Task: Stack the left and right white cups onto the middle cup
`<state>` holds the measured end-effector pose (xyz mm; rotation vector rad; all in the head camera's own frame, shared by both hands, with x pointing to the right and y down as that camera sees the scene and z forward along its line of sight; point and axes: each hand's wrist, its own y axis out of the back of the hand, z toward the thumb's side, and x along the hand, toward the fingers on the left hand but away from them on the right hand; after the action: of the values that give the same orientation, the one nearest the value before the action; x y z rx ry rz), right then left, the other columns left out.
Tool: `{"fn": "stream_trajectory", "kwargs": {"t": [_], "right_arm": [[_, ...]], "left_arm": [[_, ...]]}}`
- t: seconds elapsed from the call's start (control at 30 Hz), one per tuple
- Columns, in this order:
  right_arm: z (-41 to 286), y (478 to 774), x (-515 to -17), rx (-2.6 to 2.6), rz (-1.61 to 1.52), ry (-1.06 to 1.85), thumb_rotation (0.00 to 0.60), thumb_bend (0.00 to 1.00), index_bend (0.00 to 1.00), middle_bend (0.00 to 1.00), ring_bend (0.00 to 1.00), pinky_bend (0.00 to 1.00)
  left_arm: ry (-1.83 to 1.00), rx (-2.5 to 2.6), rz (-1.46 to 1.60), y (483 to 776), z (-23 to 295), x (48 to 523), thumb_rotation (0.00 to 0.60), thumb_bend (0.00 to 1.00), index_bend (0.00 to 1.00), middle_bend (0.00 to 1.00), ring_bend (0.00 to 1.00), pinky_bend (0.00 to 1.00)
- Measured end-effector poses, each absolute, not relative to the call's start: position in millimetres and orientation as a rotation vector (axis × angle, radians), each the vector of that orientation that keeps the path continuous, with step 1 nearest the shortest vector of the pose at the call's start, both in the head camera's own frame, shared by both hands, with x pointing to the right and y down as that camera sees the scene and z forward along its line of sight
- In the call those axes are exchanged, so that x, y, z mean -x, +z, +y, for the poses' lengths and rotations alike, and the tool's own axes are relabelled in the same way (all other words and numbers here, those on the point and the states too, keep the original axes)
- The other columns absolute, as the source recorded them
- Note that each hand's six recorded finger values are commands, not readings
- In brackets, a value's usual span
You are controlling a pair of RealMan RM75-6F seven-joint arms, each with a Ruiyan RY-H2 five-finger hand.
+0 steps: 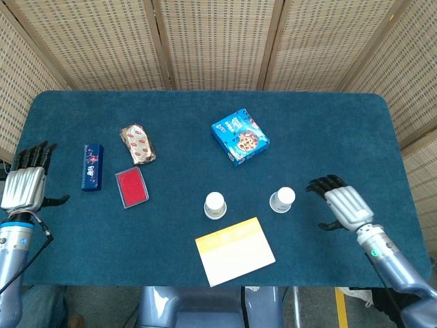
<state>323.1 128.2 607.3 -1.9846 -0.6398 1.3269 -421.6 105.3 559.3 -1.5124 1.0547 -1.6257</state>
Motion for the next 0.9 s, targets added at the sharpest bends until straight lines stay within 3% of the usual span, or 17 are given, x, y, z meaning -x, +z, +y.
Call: {"fn": "stream_trajectory", "kwargs": {"t": [0.4, 0.9], "right_arm": [[101.5, 653.9, -264.6, 2.008, -0.518, 1.368, 0.6, 0.14, 0.3, 0.3, 0.21, 0.18], [89.4, 678.8, -259.3, 1.99, -0.473, 1.479, 0.6, 0.22, 0.38, 0.39, 0.3, 0.23]], "left_arm": [[-1.601, 1.556, 1.013, 559.3, 115.0, 415.3, 0.6, 0.0, 0.0, 0.0, 0.0, 0.0], [-1.604, 1.577, 0.995, 563.2, 115.5, 411.9, 0.6, 0.0, 0.0, 0.0, 0.0, 0.0]]}}
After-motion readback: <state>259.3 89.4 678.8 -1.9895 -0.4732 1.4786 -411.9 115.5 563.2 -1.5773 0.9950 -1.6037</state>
